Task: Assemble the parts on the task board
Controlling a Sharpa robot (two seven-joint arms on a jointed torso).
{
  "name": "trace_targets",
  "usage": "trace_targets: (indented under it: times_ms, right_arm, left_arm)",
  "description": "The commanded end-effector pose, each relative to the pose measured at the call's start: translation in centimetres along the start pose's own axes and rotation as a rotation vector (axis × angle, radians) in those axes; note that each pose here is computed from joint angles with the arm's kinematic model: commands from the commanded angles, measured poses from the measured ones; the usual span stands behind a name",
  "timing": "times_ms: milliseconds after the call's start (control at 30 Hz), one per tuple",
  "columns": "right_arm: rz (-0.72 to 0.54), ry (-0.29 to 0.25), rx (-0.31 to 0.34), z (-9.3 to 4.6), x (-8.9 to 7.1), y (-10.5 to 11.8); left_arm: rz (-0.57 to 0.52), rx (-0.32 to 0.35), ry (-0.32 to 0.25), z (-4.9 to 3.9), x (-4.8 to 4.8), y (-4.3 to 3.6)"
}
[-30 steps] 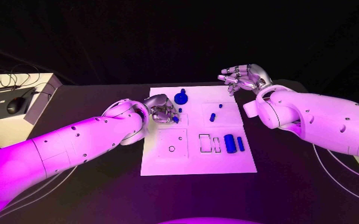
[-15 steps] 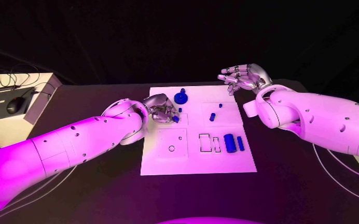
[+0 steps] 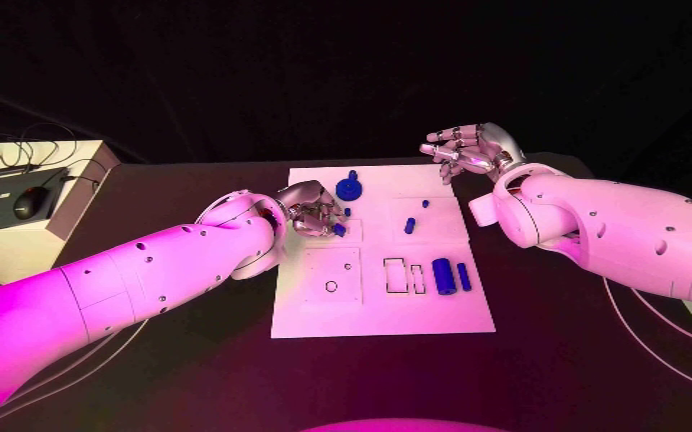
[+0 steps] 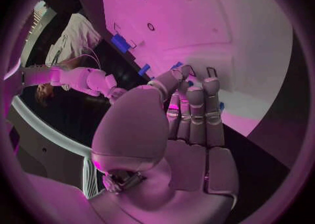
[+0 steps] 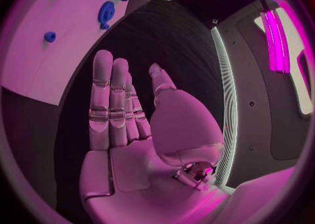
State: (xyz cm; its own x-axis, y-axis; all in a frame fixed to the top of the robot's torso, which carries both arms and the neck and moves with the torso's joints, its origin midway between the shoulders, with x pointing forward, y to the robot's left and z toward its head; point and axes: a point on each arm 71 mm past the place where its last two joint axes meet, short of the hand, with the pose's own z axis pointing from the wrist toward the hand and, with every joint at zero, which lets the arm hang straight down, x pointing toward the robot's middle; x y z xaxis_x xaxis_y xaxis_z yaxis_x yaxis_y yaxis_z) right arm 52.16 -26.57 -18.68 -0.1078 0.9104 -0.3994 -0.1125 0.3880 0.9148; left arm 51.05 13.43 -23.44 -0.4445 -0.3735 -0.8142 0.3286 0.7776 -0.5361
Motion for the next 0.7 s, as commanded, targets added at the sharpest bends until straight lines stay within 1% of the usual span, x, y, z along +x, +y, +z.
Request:
trace_targets:
  times_ms: [33,200,400,500,700]
  right_arm:
    - [-0.002,0.014,-0.01,0.0,0.1,0.1]
    - [-0.003,0.014,-0.01,0.0,0.1,0.1]
    - [-0.003,0.012,-0.01,0.0,0.1,0.1]
    - [-0.004,0.011,-0.01,-0.1,0.0,0.1]
    - [-0.005,0.011,-0.01,-0.1,0.0,0.0]
  left_arm:
    - [-0.009,0.017,0.0,-0.02,0.02,-0.24]
    - [-0.01,0.015,0.004,-0.17,-0.01,-0.17]
    - [-0.021,0.004,0.014,-0.76,-0.21,0.19]
    - [-0.05,-0.004,0.011,-1.1,-0.66,0.33]
    - [-0.183,-0.016,-0.019,-1.63,-2.32,0.24]
